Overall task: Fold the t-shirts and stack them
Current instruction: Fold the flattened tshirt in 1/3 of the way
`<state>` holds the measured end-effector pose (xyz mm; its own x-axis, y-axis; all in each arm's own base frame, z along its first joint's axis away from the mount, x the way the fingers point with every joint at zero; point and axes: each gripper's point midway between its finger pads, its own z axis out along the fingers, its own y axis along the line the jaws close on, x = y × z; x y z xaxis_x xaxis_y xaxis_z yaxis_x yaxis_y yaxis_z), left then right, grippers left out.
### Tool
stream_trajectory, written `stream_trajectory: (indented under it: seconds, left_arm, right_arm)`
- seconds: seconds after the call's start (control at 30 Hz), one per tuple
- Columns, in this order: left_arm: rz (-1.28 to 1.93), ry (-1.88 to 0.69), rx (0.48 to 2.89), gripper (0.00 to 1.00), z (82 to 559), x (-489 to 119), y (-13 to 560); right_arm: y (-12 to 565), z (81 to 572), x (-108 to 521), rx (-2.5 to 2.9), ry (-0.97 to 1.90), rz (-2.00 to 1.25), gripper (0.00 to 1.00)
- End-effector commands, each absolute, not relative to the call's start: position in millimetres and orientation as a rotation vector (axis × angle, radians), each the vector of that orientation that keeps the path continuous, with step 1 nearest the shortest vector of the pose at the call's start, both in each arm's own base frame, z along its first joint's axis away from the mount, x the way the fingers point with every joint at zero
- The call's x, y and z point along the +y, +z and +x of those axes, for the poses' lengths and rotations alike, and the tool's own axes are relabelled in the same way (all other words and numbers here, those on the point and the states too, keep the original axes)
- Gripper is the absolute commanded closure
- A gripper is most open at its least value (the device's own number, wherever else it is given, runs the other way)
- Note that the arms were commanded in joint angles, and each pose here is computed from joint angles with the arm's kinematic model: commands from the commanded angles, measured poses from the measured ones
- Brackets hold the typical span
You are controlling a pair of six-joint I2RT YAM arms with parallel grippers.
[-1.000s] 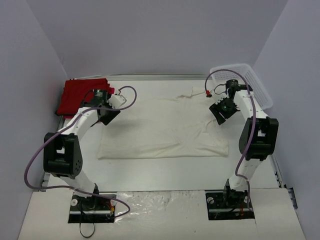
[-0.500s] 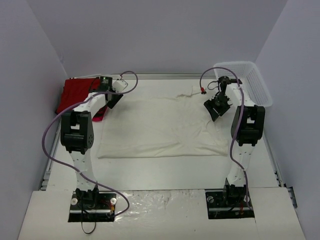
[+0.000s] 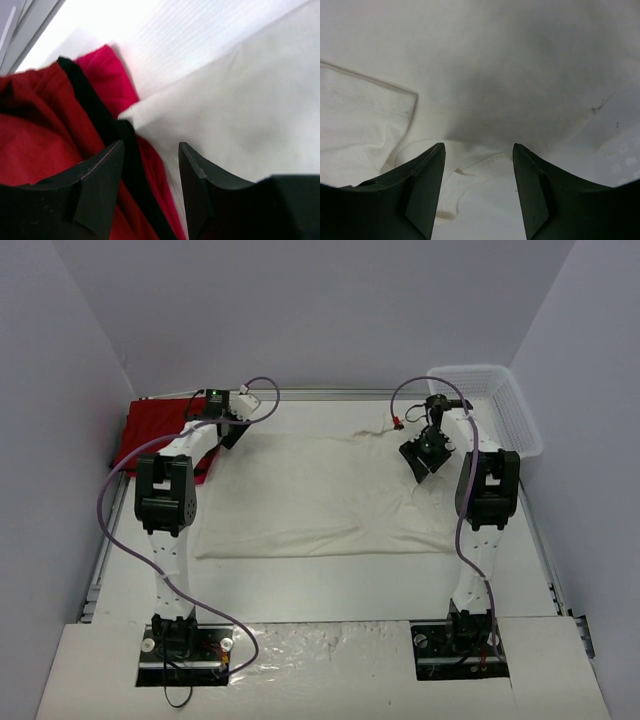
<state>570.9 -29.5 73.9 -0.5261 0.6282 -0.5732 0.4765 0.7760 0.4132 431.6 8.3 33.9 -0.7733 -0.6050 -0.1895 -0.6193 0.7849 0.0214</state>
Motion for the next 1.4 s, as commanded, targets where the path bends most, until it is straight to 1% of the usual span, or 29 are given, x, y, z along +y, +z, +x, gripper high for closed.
stream_trajectory:
  seconds: [0.0, 0.07, 0.37, 0.4, 0.43, 0.67, 0.77, 0.8, 0.87, 1.07, 1.2, 1.23, 1.27, 1.33, 1.37]
  left_arm:
    - [0.826, 0.216, 2.164, 0.54, 588, -39, 98]
    - [0.843, 0.203, 2.159, 0.56, 592, -42, 94]
    - [0.884, 0.249, 2.179, 0.56, 607, -39, 70]
    - [0.881, 0.258, 2.168, 0.56, 612, -39, 75]
    - [0.889, 0.252, 2.187, 0.56, 611, -39, 67]
    - [0.915, 0.284, 2.211, 0.56, 619, -35, 58]
    - [0.942, 0.273, 2.23, 0.63, 616, -36, 52]
    - [0.942, 0.267, 2.235, 0.68, 614, -36, 52]
    - [0.952, 0.256, 2.247, 0.71, 611, -36, 48]
    - [0.997, 0.241, 2.285, 0.71, 598, -36, 42]
    - [1.025, 0.259, 2.31, 0.67, 592, -32, 38]
    - [1.032, 0.26, 2.313, 0.69, 591, -32, 37]
    - [1.045, 0.262, 2.32, 0.81, 590, -31, 35]
    - [1.063, 0.255, 2.335, 0.97, 587, -32, 33]
    - [1.061, 0.254, 2.341, 0.98, 587, -31, 33]
  right_arm:
    - [20, 435, 4, 2.815, 0.113, -0.987, 0.47]
    - [17, 435, 4, 2.82, 0.112, -0.983, 0.47]
    - [8, 435, 5, 2.844, 0.095, -0.988, 0.47]
    - [8, 435, 4, 2.843, 0.092, -0.988, 0.47]
    - [8, 435, 5, 2.844, 0.093, -0.991, 0.47]
    - [-2, 429, 3, 2.871, 0.08, -1.009, 0.47]
    - [-4, 427, 1, 2.88, 0.074, -1.009, 0.48]
    - [-5, 427, 1, 2.881, 0.076, -1.009, 0.48]
    - [-3, 428, 1, 2.873, 0.075, -1.007, 0.48]
    - [-3, 427, -1, 2.877, 0.063, -1.013, 0.48]
    - [-7, 424, -1, 2.884, 0.066, -1.015, 0.48]
    - [-7, 423, -1, 2.885, 0.065, -1.02, 0.48]
    - [-9, 422, -4, 2.891, 0.053, -1.019, 0.48]
    - [-10, 422, -4, 2.895, 0.047, -1.018, 0.48]
    - [-9, 423, -4, 2.89, 0.045, -1.019, 0.5]
